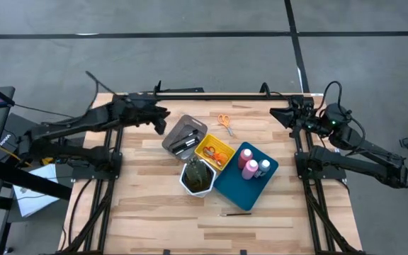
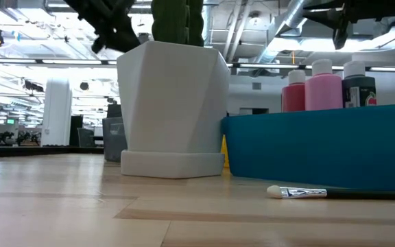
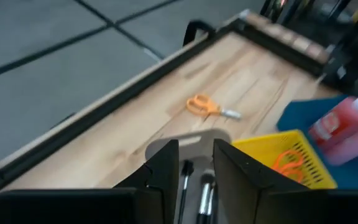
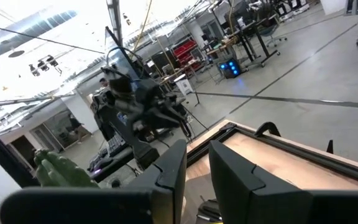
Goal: Pick & Place Paint Supplies
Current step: Put the makeup brush into the black bin
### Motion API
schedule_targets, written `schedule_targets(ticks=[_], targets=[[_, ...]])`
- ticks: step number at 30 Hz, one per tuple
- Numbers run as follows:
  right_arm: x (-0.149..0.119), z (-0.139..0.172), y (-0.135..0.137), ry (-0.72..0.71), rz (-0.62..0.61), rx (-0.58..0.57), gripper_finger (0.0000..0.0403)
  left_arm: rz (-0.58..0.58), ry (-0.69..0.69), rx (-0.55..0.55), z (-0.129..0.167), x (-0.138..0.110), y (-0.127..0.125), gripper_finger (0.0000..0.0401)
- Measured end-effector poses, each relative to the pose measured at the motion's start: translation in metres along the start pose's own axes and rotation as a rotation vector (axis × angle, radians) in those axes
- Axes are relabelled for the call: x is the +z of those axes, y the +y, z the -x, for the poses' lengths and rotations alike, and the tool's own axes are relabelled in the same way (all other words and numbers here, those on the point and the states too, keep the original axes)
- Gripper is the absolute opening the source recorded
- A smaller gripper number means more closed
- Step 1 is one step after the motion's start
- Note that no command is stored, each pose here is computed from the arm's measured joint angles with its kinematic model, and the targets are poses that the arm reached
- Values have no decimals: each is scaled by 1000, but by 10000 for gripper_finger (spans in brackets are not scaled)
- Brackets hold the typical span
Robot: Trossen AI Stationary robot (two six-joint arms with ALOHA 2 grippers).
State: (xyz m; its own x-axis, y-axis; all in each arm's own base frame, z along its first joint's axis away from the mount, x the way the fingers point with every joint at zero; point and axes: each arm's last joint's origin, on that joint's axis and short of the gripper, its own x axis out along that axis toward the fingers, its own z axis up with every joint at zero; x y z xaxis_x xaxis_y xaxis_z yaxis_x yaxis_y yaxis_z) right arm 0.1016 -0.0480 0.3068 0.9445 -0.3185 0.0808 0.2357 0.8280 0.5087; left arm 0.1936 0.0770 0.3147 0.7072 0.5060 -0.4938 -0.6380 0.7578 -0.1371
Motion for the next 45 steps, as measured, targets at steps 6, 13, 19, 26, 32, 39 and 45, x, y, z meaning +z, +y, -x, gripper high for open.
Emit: schedule_targets(ticks=[6,13,19,26,32,39,45], targets=[[4,1,4,19,-28,31,67,109,-96,-52,30,6,3,93],[16,6,17,53,-20,174,67,192,-151,-181,60,4,-5,93],[29,12,32,58,-48,280,67,173,-132,-297,75,-3,-18,93],[39,11,55,91,-120,395,67,86,-24,-384,88,-20,-29,94],[30,-14,89,197,-185,415,67,20,66,-479,104,-34,-35,94],[3,-33,156,311,-251,353,67,-67,114,-499,112,-46,-38,94],[-25,-37,229,336,-230,277,67,-128,105,-466,113,-49,-38,94]])
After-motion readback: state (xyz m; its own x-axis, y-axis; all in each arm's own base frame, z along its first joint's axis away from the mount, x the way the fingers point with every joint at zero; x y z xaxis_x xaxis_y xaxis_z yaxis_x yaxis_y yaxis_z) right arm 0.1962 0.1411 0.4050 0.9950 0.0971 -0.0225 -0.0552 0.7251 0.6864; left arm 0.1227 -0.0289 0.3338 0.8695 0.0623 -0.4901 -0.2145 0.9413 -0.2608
